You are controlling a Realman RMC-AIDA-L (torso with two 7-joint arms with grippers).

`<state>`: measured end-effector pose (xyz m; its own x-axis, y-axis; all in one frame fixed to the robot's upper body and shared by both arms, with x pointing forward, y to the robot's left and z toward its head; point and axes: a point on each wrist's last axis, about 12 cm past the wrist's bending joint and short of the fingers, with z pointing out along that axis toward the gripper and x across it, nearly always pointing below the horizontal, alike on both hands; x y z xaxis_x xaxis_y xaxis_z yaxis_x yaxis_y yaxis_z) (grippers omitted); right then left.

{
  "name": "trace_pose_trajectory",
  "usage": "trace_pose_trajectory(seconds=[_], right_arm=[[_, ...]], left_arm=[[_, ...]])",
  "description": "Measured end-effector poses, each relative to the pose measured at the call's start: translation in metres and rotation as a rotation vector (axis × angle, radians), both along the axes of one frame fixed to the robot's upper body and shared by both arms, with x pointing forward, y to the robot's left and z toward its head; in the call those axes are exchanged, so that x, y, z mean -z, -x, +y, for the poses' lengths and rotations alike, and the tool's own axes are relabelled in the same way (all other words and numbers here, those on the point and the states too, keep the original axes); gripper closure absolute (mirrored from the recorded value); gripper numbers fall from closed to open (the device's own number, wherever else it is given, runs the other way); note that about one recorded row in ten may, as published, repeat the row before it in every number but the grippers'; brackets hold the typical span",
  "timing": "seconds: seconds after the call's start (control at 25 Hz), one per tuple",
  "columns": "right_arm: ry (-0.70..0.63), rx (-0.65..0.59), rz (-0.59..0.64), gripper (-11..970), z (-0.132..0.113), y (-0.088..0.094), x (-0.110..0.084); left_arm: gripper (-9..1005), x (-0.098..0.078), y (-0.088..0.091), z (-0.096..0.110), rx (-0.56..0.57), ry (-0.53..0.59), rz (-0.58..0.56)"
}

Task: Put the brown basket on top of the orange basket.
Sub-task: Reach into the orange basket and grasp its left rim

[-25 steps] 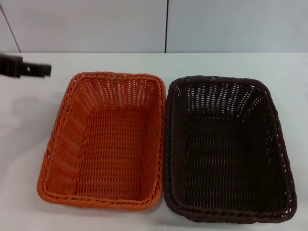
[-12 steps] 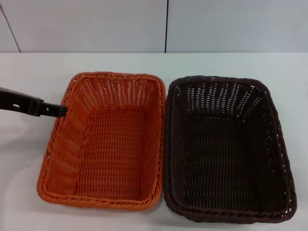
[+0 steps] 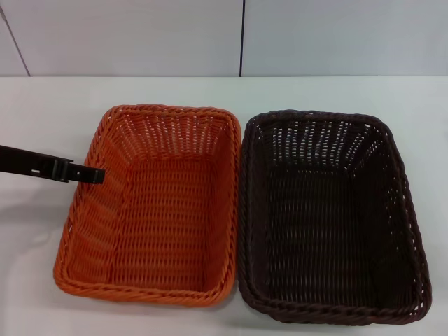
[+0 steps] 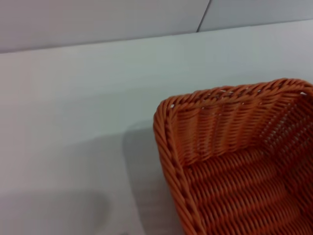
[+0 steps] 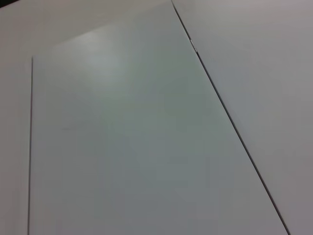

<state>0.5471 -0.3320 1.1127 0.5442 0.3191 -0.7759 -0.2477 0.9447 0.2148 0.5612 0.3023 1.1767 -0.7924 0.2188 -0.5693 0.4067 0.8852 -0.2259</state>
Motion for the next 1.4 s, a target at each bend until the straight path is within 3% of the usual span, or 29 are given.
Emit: trace_pose_trajectory(seconds=[0.44, 0.72, 1.4], right_arm=[[0.001, 0.0, -0.005, 281, -0.001, 0.002, 0.0], [0.0, 0.0, -0.002, 282, -0.002, 0.001, 0.0], [-0.003, 0.004, 0.011, 282, -0.002, 0.0, 0.001]], left_arm=[[200, 0.022, 0.003, 0.002, 0.002, 0.005, 0.047], [414, 0.03, 0.005, 0.003, 0.0, 0.012, 0.072], [579, 0.034, 0.001, -0.003, 0.022, -0.001, 0.08]])
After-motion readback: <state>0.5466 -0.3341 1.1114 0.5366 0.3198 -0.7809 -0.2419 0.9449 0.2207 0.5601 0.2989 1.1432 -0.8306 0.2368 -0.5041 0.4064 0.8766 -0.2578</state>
